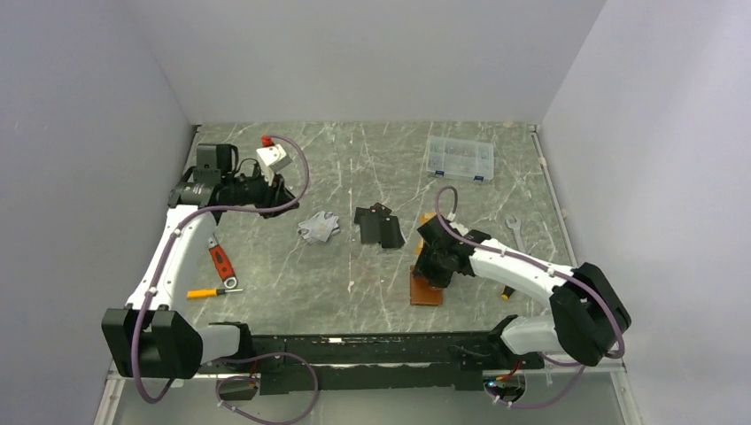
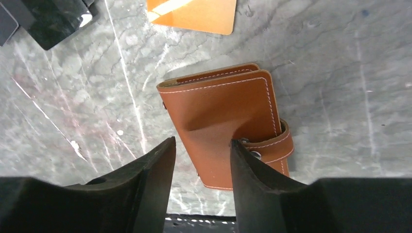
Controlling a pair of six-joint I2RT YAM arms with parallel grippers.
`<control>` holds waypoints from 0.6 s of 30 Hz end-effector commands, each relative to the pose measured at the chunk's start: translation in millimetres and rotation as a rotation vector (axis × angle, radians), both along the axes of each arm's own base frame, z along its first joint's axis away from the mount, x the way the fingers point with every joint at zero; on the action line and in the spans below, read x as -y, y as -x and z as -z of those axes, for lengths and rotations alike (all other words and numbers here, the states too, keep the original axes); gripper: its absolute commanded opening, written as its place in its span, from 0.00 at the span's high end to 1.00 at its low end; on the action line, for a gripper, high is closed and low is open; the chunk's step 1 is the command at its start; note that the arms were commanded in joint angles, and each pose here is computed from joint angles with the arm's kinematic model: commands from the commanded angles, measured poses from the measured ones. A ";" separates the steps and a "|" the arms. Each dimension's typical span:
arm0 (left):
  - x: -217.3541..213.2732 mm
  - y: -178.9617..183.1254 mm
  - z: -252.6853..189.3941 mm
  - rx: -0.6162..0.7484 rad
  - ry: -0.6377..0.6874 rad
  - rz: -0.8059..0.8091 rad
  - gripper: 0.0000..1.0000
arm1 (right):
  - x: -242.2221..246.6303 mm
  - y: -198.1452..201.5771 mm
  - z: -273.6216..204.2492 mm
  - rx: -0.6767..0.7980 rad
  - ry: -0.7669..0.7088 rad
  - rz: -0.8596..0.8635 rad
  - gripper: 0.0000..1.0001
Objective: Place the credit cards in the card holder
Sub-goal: Close the card holder at the center of the board, then reset both arms
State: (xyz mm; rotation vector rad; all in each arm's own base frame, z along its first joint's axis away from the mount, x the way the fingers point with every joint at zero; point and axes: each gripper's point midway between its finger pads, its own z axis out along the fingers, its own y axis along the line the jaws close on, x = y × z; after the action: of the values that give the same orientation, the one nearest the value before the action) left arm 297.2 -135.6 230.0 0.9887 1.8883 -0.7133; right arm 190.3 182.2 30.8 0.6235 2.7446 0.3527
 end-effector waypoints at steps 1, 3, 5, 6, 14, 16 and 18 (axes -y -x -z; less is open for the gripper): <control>-9.7 12.9 -28.4 -0.010 0.040 -0.051 0.66 | -5.7 -12.8 -38.1 0.097 0.021 -0.104 0.46; -14.0 15.2 -33.7 -0.005 0.038 -0.076 0.45 | -22.6 -27.2 -62.3 0.173 -0.029 -0.151 0.35; -22.1 14.4 -38.8 0.003 0.040 -0.122 0.41 | -43.1 -40.9 -89.0 0.254 -0.099 -0.212 0.25; -25.7 14.1 -40.5 0.006 0.038 -0.141 0.40 | -52.2 -47.1 -102.5 0.293 -0.130 -0.241 0.16; -52.4 2.5 -49.0 0.013 0.008 -0.316 0.01 | -94.5 -80.6 -203.2 0.521 -0.236 -0.445 0.00; -61.8 -4.0 -47.7 0.005 0.005 -0.389 0.01 | -87.3 -90.3 -219.3 0.566 -0.200 -0.466 0.00; -74.6 -12.8 -37.9 -0.017 -0.015 -0.481 0.01 | -74.6 -100.3 -227.9 0.587 -0.151 -0.474 0.00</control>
State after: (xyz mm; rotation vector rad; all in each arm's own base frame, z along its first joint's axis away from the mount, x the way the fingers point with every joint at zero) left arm 294.2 -83.7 261.7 0.6733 2.0106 -0.5467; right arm 273.4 272.3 231.8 0.0173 2.3348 0.7994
